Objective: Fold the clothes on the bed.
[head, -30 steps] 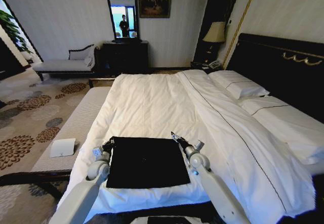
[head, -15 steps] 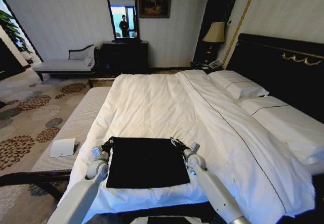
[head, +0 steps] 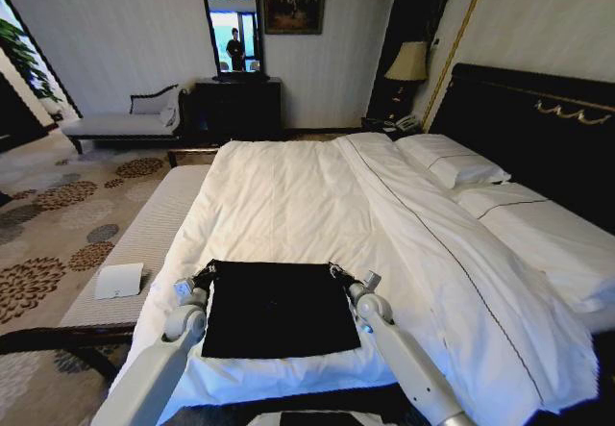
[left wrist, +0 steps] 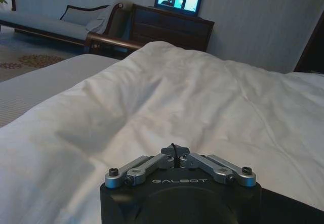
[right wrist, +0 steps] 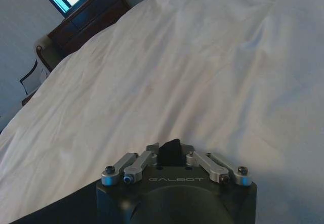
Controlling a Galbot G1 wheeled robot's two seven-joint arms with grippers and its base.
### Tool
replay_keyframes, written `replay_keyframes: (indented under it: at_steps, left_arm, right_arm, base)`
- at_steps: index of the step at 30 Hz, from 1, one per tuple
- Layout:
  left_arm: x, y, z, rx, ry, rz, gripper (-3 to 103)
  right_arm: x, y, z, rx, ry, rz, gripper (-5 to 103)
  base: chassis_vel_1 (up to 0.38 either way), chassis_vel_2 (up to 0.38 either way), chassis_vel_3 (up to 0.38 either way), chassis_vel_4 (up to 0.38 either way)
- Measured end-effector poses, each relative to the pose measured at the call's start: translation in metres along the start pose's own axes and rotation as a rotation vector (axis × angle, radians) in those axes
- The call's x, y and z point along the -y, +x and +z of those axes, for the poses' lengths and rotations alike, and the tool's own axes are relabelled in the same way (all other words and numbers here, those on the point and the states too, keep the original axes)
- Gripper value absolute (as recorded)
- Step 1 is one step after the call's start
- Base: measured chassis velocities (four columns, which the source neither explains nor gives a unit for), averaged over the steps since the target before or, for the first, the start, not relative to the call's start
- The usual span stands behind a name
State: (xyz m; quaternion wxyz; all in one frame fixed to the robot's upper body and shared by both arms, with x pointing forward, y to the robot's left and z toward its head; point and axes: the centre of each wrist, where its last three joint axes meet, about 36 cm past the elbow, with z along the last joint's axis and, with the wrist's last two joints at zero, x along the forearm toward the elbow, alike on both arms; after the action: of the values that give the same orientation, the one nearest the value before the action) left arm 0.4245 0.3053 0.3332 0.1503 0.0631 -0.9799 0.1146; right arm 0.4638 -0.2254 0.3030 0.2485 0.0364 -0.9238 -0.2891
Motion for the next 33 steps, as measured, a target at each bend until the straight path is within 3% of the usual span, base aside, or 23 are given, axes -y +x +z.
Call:
replay_keyframes:
  at_steps: [5,8,18,28,33]
  left_arm:
    - [0.002,0.001,-0.002,0.004,0.001,0.004,0]
    - [0.003,0.003,-0.003,0.007,0.001,0.007,0]
    - [0.006,0.008,-0.017,0.038,0.007,0.02,0]
    - [0.023,0.033,-0.065,0.163,0.008,0.084,0]
    - [0.027,0.05,-0.096,0.255,-0.036,0.11,0]
  right_arm:
    - [0.0,0.002,0.001,0.001,0.004,-0.001,3]
    - [-0.001,0.003,-0.001,0.006,0.008,-0.004,1]
    - [-0.019,0.019,-0.021,0.085,0.094,-0.021,1]
    - [-0.054,0.063,-0.075,0.24,0.195,-0.085,1]
    - [-0.063,0.088,-0.099,0.303,0.247,-0.13,1]
  base:
    - [0.0,0.0,0.0,0.0]
    - [0.0,0.0,0.0,0.0]
    - [0.0,0.0,0.0,0.0]
    - [0.0,0.0,0.0,0.0]
    - [0.0,0.0,0.0,0.0]
